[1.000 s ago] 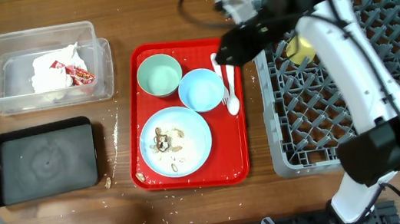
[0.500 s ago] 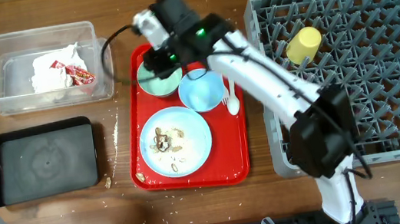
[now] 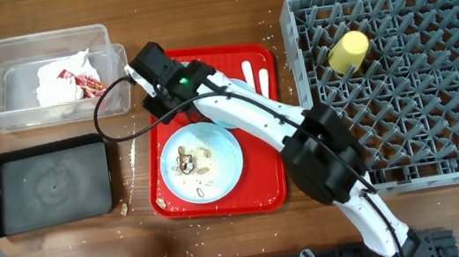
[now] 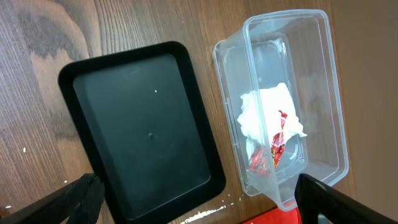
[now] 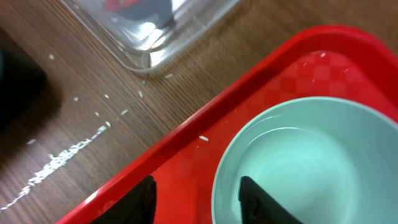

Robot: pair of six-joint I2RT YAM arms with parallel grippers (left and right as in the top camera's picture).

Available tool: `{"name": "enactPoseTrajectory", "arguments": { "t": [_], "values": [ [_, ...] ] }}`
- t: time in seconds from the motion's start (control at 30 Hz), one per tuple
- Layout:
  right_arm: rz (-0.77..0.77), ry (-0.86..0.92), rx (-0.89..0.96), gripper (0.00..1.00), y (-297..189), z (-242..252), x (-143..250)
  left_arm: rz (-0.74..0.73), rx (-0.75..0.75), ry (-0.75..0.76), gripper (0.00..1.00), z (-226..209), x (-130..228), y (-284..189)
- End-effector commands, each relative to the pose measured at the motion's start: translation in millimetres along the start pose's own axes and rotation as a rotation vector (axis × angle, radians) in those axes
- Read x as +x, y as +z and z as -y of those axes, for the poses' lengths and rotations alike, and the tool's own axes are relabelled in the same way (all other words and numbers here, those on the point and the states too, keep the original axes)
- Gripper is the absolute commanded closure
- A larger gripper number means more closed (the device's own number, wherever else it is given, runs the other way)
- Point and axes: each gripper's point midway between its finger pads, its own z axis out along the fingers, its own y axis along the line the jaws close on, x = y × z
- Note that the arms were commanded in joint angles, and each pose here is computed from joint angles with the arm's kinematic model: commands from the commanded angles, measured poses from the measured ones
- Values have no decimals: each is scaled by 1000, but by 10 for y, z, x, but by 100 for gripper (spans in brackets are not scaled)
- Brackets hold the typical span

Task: Sort waste into correct bins and load items into the dishwasher rack
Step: 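Reach the right gripper to the green bowl and grasp its rim, then carry the green bowl to the rack and place it upside down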

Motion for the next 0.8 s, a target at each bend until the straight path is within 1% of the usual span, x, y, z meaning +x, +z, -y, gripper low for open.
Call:
{"name": "enactPoseTrajectory", "arguments": {
  "t": [0.0, 0.07, 0.17, 0.27, 0.3, 0.33, 0.4, 0.47, 0.53, 0.57, 0.63, 0.7, 0.73, 0.77],
  "values": [
    [-58, -8, 26, 60, 272, 63, 196, -2, 2, -9, 0, -7, 2, -1],
    [-69, -28, 25, 60, 306, 65, 231, -2, 2, -9, 0, -7, 2, -1],
    [-71, -29, 51, 67, 304, 109, 233, -2, 2, -9, 0, -7, 2, -1],
    [-66, -24, 51, 84, 297, 113, 216, -2, 2, -9, 0, -7, 2, -1],
    [-60, -12, 52, 94, 279, 120, 192, -2, 2, -9, 0, -7, 2, -1],
    [-54, 3, 53, 96, 252, 124, 165, -2, 2, -9, 0, -7, 2, -1],
    [-22, 17, 58, 96, 103, 183, 55, -2, 2, -9, 0, -7, 2, 0],
    [30, 59, 70, 96, -168, 315, -112, -2, 2, -9, 0, -7, 2, 0],
    [89, 115, 83, 96, -551, 498, -277, -3, 1, -9, 0, -7, 2, 2],
    [124, 167, 94, 96, -792, 657, -353, -3, 1, -9, 0, -7, 2, 2],
    [218, 259, 65, 96, -1436, 1021, -486, -3, 1, -9, 0, -7, 2, 2],
    [298, 328, 19, 96, -2045, 1379, -482, -3, 1, -9, 0, -7, 2, 2],
    [330, 365, 3, 96, -2305, 1565, -431, -3, 1, -9, 0, -7, 2, 2],
    [361, 431, -16, 96, -2619, 1854, -290, -3, 1, -9, 0, -7, 2, 2]
  ]
}}
